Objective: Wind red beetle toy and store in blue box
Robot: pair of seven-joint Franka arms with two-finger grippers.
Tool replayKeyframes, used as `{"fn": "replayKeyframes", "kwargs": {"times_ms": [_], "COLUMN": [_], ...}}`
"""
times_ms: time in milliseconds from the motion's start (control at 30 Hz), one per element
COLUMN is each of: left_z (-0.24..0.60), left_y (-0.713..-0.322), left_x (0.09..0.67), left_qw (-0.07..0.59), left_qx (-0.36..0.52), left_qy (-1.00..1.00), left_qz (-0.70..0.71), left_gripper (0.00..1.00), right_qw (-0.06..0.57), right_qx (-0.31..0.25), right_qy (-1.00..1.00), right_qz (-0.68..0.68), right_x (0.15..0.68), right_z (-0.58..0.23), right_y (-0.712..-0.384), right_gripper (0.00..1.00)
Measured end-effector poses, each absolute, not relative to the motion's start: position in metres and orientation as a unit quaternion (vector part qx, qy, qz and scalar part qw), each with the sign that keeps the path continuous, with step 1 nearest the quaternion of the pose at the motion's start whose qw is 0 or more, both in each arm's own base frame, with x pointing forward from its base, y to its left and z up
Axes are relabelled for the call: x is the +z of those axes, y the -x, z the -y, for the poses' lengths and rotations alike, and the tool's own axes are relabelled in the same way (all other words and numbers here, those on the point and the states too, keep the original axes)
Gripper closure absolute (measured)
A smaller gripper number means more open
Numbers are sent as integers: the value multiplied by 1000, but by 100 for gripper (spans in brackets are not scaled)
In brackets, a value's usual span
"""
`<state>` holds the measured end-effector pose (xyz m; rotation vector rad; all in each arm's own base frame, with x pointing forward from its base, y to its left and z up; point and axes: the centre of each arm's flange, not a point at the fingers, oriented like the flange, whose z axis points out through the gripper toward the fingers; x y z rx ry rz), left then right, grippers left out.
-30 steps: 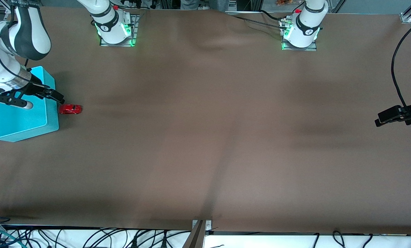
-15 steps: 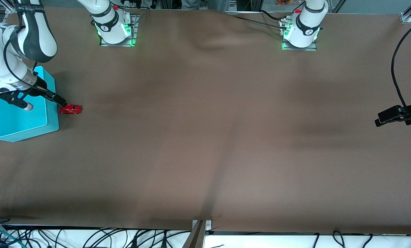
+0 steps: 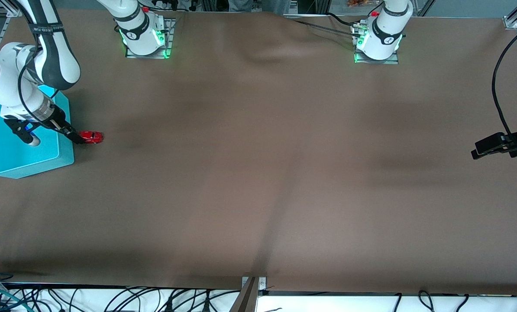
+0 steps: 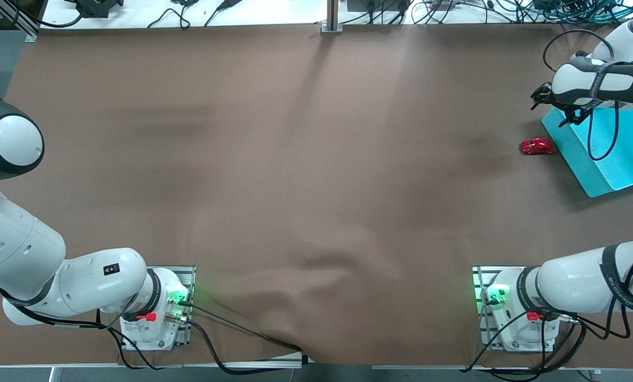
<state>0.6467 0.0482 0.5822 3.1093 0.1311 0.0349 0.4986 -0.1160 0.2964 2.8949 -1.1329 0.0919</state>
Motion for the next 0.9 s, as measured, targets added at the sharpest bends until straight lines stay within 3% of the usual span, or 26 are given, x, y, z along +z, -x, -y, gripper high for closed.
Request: {"fn": "replayKeyframes", "kwargs": {"times_ms": [900], "left_z": [-48], "left_y": [-647], "left_x": [582], "left_qw": [15], "left_qx": [11], "left_qy": [-999], "left_qz": [-42], "left_gripper": [0], "right_qw": [33], "right_qx": [37], "right_qy": [-858], "right_qz": [510], "right_x": [229], "right_z": [129], "right_y": [-500], "right_gripper": [0]}}
